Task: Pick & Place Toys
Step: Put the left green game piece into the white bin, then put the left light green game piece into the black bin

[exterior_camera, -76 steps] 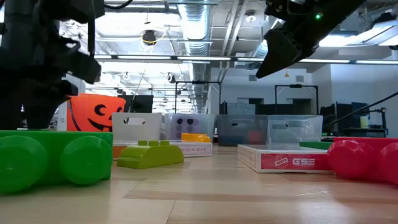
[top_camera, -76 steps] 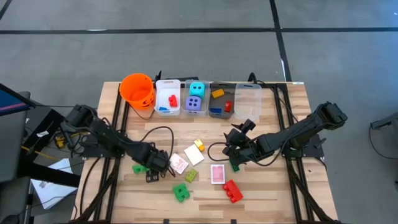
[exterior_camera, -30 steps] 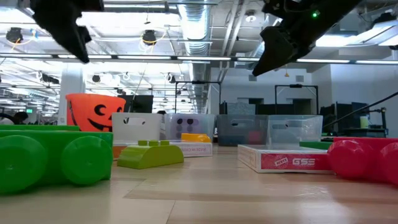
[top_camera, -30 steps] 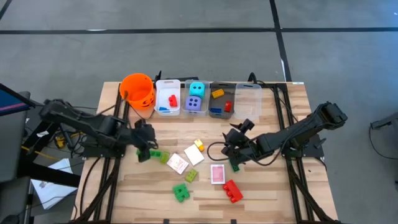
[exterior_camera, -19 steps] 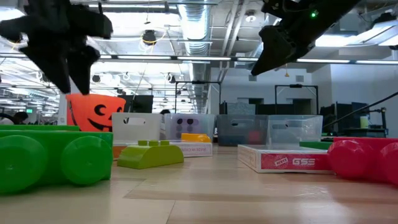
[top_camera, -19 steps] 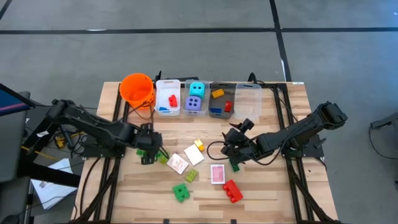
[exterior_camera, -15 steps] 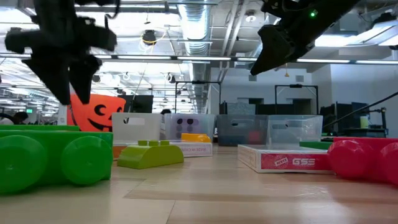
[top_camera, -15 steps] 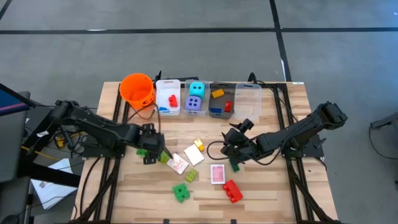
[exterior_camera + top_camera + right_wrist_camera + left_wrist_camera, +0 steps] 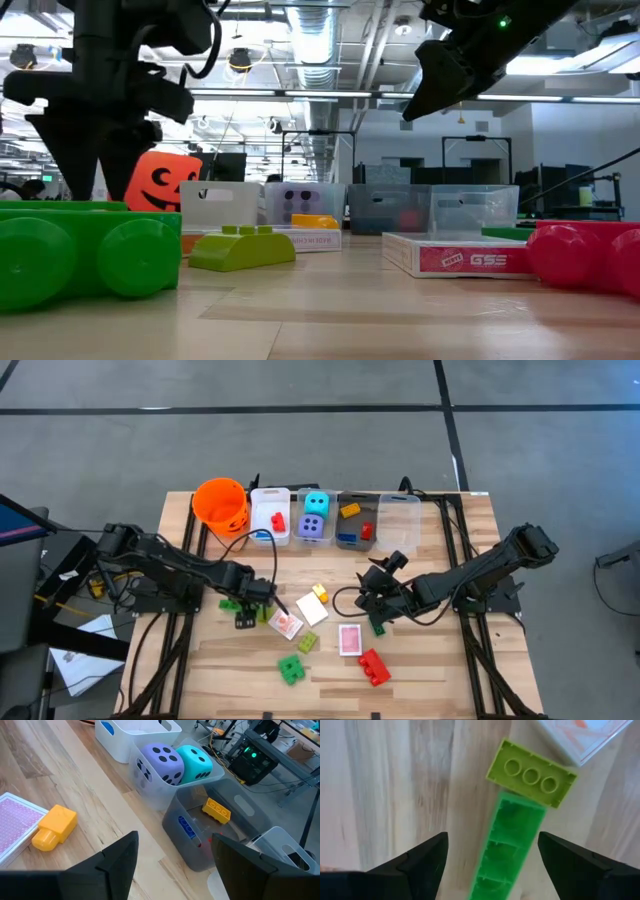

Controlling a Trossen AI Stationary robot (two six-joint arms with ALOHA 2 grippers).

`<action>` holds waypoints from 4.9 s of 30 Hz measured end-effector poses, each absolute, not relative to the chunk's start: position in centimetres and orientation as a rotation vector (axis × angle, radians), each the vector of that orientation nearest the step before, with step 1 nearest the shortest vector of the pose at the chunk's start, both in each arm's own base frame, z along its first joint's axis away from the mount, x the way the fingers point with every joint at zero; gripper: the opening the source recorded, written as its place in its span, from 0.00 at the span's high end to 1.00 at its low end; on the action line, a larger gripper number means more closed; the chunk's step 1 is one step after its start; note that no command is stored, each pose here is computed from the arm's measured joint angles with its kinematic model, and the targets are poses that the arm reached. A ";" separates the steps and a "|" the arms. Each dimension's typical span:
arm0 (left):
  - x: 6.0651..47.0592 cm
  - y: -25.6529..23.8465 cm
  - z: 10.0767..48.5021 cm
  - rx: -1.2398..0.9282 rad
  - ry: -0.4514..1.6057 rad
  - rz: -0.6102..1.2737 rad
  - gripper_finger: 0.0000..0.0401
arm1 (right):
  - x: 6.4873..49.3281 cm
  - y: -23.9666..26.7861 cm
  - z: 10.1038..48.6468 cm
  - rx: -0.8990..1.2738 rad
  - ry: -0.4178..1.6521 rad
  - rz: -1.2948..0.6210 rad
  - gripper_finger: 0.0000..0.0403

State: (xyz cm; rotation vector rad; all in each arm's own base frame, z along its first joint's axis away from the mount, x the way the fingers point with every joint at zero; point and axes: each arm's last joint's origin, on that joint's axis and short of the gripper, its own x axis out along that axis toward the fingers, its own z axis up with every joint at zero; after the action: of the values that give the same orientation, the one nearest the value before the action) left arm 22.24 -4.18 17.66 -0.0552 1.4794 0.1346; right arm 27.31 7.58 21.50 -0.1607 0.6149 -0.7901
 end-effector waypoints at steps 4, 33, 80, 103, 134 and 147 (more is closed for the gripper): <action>22.7 -4.3 17.7 -0.064 1.437 0.125 0.25 | 27.3 7.6 21.5 -0.163 0.616 -0.789 0.39; 20.7 -5.1 14.2 -0.068 1.468 -0.026 0.28 | 27.3 7.6 21.5 -0.165 0.617 -0.789 0.39; 20.1 10.3 27.2 0.445 0.361 0.967 0.62 | 27.4 7.4 21.5 -0.200 0.628 -0.786 0.39; 22.1 10.4 25.4 0.255 0.271 0.458 0.35 | 27.4 7.4 21.5 -0.198 0.627 -0.785 0.39; 20.2 -6.4 17.3 -0.274 1.020 0.222 0.31 | 27.8 7.5 21.8 -0.155 0.581 -0.780 0.39; 20.7 -7.6 14.8 -0.352 1.160 0.238 0.31 | 27.9 7.6 21.9 -0.145 0.570 -0.779 0.39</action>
State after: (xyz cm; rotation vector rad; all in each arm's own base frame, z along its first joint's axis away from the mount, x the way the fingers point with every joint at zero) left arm 20.73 -7.55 14.78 -0.3515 1.1596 0.2381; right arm 27.91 7.60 21.86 -0.1452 0.5703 -0.7787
